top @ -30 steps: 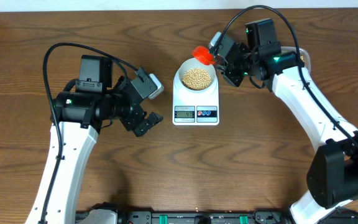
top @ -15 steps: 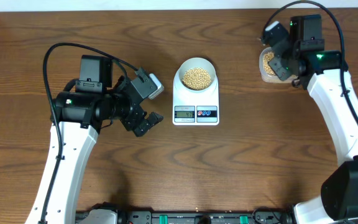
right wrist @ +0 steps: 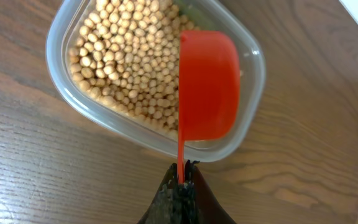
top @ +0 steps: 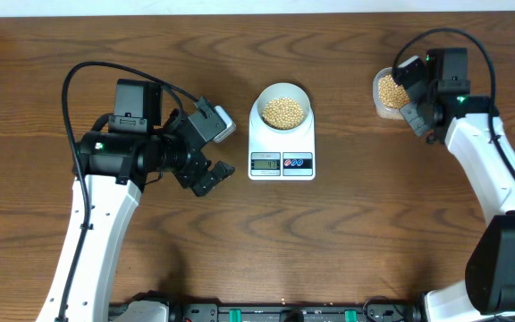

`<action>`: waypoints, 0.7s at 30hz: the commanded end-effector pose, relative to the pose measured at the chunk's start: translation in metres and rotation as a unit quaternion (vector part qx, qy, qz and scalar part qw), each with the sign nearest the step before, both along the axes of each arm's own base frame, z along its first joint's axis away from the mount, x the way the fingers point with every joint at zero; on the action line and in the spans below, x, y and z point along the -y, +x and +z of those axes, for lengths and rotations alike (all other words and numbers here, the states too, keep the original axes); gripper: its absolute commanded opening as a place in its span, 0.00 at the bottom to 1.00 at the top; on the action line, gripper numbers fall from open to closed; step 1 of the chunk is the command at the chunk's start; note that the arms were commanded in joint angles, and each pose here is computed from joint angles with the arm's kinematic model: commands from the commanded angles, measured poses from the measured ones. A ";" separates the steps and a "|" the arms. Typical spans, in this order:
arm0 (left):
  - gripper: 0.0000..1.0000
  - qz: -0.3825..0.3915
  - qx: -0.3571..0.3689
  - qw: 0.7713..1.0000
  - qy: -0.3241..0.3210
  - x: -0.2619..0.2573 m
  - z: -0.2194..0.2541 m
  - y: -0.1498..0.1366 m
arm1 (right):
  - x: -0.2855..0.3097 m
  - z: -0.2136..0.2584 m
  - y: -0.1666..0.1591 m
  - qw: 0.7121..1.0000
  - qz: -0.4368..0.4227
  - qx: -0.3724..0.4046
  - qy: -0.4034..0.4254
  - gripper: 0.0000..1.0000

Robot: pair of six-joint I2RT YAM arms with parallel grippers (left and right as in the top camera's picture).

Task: Scoop item into bowl and weigh 50g on scale
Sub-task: 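Move the empty red scoop right back to the soybean tub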

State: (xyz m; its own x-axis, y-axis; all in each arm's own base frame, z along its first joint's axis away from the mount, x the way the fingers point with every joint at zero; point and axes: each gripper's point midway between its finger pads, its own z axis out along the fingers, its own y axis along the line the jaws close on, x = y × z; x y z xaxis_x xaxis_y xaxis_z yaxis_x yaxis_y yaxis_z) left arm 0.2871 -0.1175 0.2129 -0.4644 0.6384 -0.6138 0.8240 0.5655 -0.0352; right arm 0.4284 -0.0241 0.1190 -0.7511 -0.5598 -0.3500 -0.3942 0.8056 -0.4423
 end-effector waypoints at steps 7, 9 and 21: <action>0.98 -0.006 0.013 1.000 -0.003 0.000 0.008 0.000 | 0.003 -0.020 -0.010 0.998 -0.057 -0.003 0.030 0.01; 0.98 -0.006 0.013 1.000 -0.003 0.000 0.008 0.000 | -0.002 -0.021 -0.009 0.997 -0.061 0.001 0.051 0.01; 0.98 -0.006 0.013 1.000 -0.003 0.000 0.008 0.000 | 0.015 -0.028 0.007 0.993 -0.090 0.025 0.072 0.01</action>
State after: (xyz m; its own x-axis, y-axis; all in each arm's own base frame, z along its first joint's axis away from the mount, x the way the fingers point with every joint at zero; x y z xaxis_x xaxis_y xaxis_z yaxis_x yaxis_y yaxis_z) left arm 0.2871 -0.1175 0.2129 -0.4644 0.6384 -0.6138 0.8240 0.5655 -0.0352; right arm 0.4365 -0.0394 0.1050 -0.7971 -0.3806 -0.4689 -0.2223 0.9068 -0.3582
